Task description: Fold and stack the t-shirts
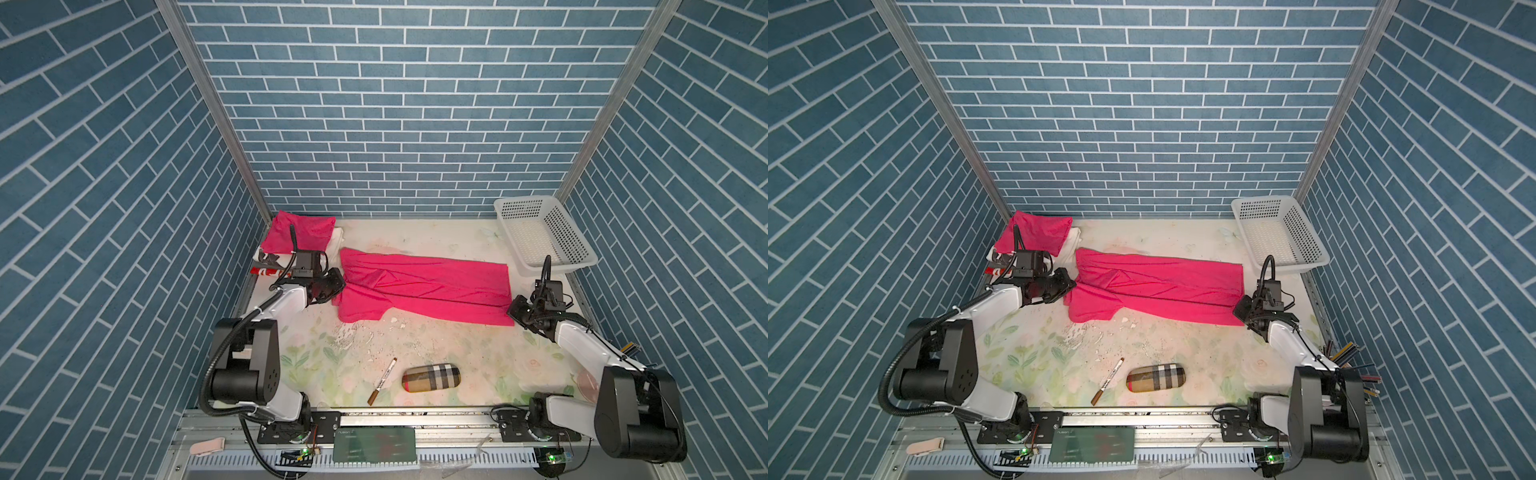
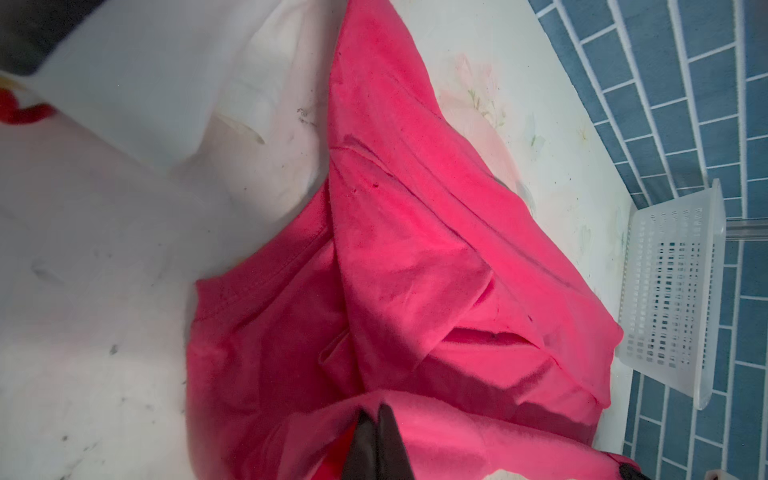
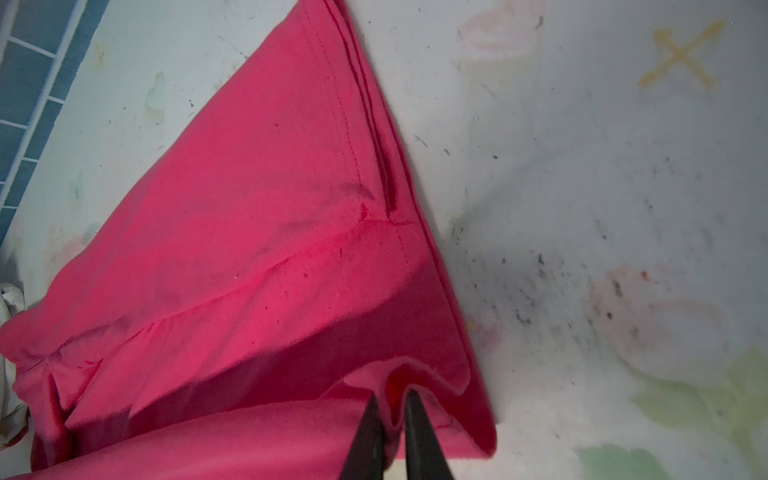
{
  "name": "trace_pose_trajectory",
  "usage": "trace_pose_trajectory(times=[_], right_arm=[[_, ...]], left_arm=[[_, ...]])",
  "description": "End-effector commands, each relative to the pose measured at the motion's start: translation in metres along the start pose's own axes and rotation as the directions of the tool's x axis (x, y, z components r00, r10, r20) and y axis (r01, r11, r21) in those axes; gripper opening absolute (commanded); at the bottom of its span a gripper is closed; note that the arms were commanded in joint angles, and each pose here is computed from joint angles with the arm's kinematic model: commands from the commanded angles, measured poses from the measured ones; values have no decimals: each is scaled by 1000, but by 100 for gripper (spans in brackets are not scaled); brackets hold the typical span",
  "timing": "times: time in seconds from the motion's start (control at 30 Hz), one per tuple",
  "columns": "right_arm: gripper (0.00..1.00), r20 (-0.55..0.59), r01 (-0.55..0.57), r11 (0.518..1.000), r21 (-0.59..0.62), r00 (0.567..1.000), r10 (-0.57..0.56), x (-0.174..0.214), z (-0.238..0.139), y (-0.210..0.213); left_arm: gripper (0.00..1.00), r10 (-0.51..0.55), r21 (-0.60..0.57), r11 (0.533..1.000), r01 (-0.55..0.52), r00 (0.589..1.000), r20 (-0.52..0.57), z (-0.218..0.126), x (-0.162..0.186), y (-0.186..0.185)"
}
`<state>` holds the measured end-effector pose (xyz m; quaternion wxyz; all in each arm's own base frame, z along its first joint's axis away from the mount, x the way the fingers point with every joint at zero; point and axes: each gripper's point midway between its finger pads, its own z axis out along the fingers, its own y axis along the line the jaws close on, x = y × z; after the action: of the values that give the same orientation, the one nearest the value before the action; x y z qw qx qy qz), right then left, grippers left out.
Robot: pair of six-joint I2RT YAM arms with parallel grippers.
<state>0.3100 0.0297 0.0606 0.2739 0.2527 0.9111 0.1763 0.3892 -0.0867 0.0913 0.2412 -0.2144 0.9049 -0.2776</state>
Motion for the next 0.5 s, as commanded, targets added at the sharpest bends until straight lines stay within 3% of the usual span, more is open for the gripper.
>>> trace_pose_trajectory(times=[0.0, 0.27, 0.47], right_arm=[[14, 14, 20, 1000, -5, 1000, -20, -14, 5, 2], [13, 14, 18, 1000, -6, 1000, -18, -34, 16, 2], [4, 17, 3, 1000, -10, 1000, -3, -42, 23, 1]], left_arm=[[0, 6, 21, 1000, -5, 1000, -1, 10, -9, -11], [0, 3, 2, 1000, -3, 1000, 3, 27, -26, -14], [0, -3, -4, 1000, 3, 1000, -2, 34, -31, -13]])
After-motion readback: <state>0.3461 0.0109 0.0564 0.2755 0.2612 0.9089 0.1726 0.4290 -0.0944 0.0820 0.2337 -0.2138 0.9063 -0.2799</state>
